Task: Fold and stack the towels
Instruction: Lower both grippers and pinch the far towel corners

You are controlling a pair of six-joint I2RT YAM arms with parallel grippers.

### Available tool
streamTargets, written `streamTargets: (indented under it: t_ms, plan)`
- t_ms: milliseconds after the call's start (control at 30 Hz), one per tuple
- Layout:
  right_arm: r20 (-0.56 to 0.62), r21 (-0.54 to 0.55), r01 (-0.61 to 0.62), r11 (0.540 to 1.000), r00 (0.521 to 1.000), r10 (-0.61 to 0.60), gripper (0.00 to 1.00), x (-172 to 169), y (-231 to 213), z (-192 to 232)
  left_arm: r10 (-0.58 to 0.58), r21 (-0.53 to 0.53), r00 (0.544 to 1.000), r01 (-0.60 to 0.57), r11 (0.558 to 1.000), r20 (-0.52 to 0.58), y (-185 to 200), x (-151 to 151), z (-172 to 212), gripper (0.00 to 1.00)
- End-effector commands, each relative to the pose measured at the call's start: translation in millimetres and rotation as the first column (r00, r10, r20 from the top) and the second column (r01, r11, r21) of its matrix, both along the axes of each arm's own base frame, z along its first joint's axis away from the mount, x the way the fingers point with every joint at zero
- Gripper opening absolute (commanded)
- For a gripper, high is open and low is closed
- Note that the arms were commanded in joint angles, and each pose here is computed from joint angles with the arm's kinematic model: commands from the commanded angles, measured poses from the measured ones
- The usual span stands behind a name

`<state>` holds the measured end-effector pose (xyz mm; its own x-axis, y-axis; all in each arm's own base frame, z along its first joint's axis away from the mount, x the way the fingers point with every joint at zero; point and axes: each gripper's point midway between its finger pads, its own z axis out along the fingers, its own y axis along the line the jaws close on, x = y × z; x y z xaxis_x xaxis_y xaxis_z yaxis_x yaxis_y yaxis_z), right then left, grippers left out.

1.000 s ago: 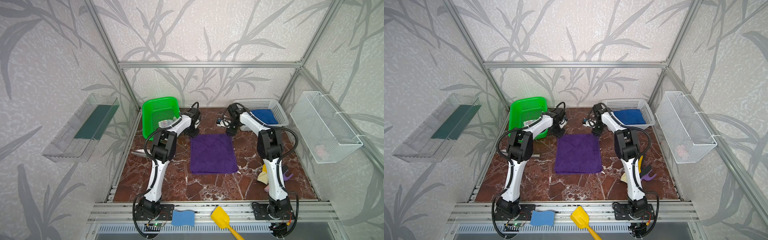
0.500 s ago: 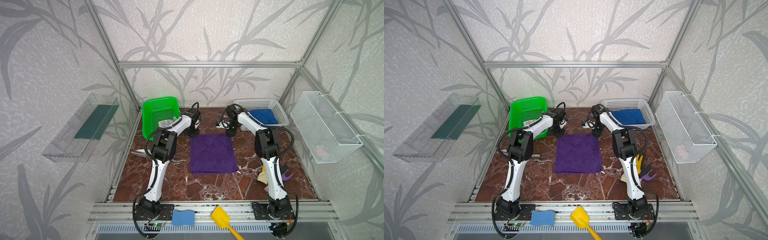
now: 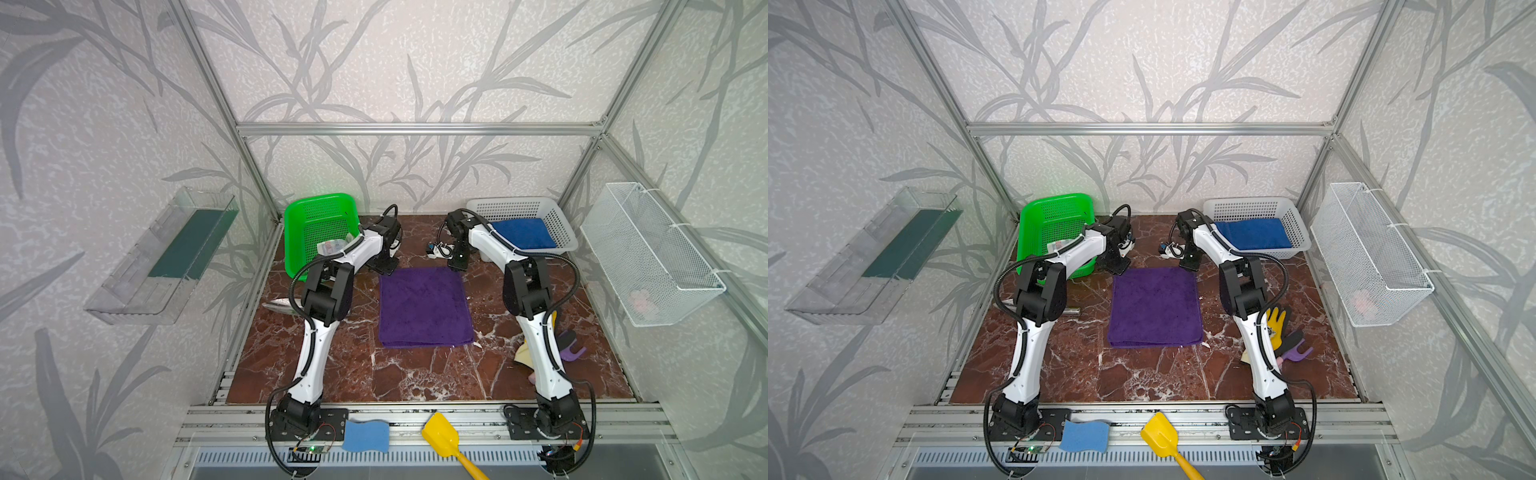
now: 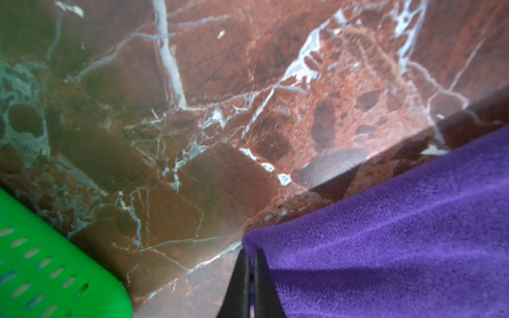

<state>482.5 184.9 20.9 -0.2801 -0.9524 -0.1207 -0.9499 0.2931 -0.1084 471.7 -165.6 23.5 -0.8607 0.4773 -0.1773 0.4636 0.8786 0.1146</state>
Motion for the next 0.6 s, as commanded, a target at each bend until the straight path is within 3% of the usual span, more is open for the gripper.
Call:
streamTargets:
  t_ms: [0, 133, 333, 567]
  plan:
    - [-0.081, -0.018, -0.061, 0.998, 0.995, 0.059, 0.12, -16.2, -3.0, -11.2, -0.007, 0.035, 0.999, 0.009, 0.999, -0.049, 10.3, -7.1, -14.7, 0.02]
    - [-0.086, -0.014, -0.062, 0.998, 0.994, 0.06, 0.0, -15.8, -2.7, -15.1, -0.008, 0.041, 0.999, 0.01, 0.999, -0.053, 11.6, -8.5, -15.1, 0.0]
    - [-0.034, 0.036, -0.045, 0.998, 0.998, 0.046, 0.0, -7.0, 5.8, -3.4, 0.003, 0.049, 0.999, -0.001, 0.999, -0.038, 13.5, -6.7, -10.0, 0.0]
    - [0.153, 0.132, 0.009, 0.991, 0.988, -0.03, 0.0, 16.2, 12.8, 25.9, 0.036, 0.011, 0.992, -0.037, 0.999, 0.117, 11.5, 12.1, 24.4, 0.0]
